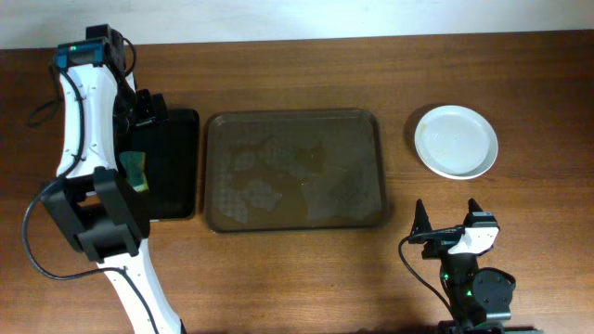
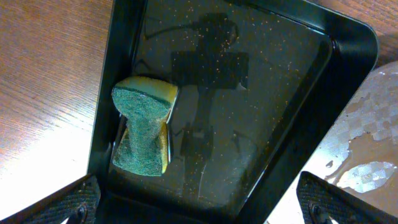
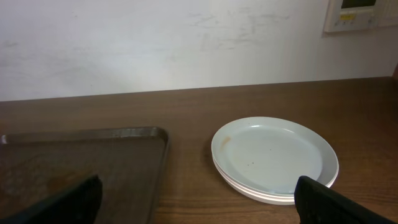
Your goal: Clean dirty plates on tray and stack at the side
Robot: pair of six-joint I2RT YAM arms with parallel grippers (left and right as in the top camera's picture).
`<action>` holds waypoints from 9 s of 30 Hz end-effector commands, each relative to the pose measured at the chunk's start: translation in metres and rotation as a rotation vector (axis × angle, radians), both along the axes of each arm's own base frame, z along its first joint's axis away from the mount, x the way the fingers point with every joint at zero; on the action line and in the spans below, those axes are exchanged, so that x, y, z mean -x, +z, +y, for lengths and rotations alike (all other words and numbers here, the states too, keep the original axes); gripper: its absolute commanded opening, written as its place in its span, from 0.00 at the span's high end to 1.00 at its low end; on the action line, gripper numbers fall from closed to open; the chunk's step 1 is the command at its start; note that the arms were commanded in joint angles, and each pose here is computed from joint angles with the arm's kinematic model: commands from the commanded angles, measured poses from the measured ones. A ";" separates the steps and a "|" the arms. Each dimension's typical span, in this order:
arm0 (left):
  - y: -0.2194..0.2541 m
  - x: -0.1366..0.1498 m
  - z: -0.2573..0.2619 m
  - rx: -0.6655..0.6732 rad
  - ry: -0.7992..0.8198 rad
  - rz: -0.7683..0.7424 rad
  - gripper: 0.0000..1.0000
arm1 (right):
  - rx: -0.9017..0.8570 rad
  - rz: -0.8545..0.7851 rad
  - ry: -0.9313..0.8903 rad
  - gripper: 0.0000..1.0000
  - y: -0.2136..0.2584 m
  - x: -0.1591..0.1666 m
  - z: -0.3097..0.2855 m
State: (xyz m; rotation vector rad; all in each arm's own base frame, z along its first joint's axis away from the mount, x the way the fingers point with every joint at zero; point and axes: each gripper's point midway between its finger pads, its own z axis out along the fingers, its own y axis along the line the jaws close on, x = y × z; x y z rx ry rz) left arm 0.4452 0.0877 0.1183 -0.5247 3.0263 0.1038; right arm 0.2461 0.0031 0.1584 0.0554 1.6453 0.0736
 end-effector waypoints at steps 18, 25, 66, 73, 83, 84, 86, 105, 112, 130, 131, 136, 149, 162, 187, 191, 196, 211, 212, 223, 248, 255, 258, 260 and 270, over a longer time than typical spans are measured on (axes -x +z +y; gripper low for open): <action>0.212 -0.027 -0.021 -0.174 -0.193 -0.956 0.01 | -0.001 0.002 0.020 0.02 -0.002 0.000 0.004; 0.156 0.065 -0.028 -0.259 -0.184 -1.155 0.01 | -0.001 0.002 0.020 0.02 -0.002 0.000 0.004; 0.043 0.206 -0.035 -0.497 -0.190 -1.342 0.01 | -0.002 0.002 0.020 0.02 -0.002 0.000 0.004; 0.043 0.206 -0.035 -0.497 -0.190 -1.342 0.01 | -0.001 0.002 0.020 0.02 -0.002 0.000 0.004; 0.043 0.206 -0.035 -0.497 -0.190 -1.342 0.01 | -0.001 0.002 0.020 0.02 -0.002 0.000 0.004; 0.043 0.206 -0.035 -0.497 -0.190 -1.342 0.01 | -0.001 0.002 0.020 0.02 -0.002 0.000 0.004; 0.043 0.206 -0.035 -0.497 -0.190 -1.342 0.01 | -0.001 0.002 0.020 0.02 -0.002 0.000 0.004; 0.043 0.206 -0.035 -0.497 -0.190 -1.342 0.01 | -0.002 0.002 0.020 0.02 -0.002 0.000 0.004; 0.043 0.206 -0.035 -0.497 -0.190 -1.342 0.01 | -0.001 0.002 0.020 0.02 -0.002 0.000 0.004; 0.043 0.206 -0.035 -0.497 -0.190 -1.342 0.01 | -0.001 0.002 0.020 0.02 -0.002 0.000 0.004; 0.043 0.206 -0.035 -0.497 -0.190 -1.342 0.01 | -0.001 0.002 0.020 0.02 -0.002 0.000 0.004; 0.043 0.206 -0.035 -0.497 -0.190 -1.342 0.01 | -0.001 0.002 0.020 0.02 -0.002 0.000 0.004; 0.043 0.206 -0.035 -0.497 -0.190 -1.342 0.01 | -0.001 0.002 0.020 0.02 -0.002 0.000 0.004; 0.043 0.206 -0.035 -0.497 -0.190 -1.342 0.01 | -0.001 0.002 0.020 0.02 -0.002 0.000 0.004; 0.043 0.206 -0.035 -0.497 -0.190 -1.342 0.01 | -0.001 0.002 0.020 0.02 -0.002 0.000 0.004; 0.043 0.206 -0.035 -0.497 -0.190 -1.342 0.01 | -0.002 0.002 0.020 0.02 -0.002 0.000 0.004; 0.043 0.206 -0.035 -0.497 -0.190 -1.342 0.01 | -0.002 0.002 0.020 0.02 -0.002 0.000 0.004; 0.043 0.206 -0.035 -0.497 -0.190 -1.342 0.01 | -0.002 0.002 0.020 0.02 -0.002 0.000 0.004; 0.043 0.206 -0.035 -0.497 -0.190 -1.342 0.01 | -0.001 0.002 0.020 0.02 -0.002 0.000 0.004; 0.043 0.206 -0.035 -0.497 -0.190 -1.342 0.01 | -0.001 0.002 0.020 0.02 -0.002 0.000 0.004; 0.043 0.206 -0.035 -0.497 -0.190 -1.342 0.01 | -0.001 0.002 0.020 0.02 -0.002 0.000 0.004; 0.043 0.206 -0.035 -0.497 -0.190 -1.342 0.01 | -0.001 0.002 0.020 0.02 -0.002 0.000 0.004; 0.043 0.206 -0.035 -0.497 -0.190 -1.342 0.01 | -0.001 0.002 0.020 0.02 -0.002 0.000 0.004; 0.043 0.206 -0.035 -0.497 -0.190 -1.342 0.01 | -0.001 0.002 0.020 0.02 -0.002 0.000 0.004; 0.043 0.206 -0.035 -0.497 -0.190 -1.342 0.01 | -0.001 0.002 0.020 0.02 -0.002 0.000 0.004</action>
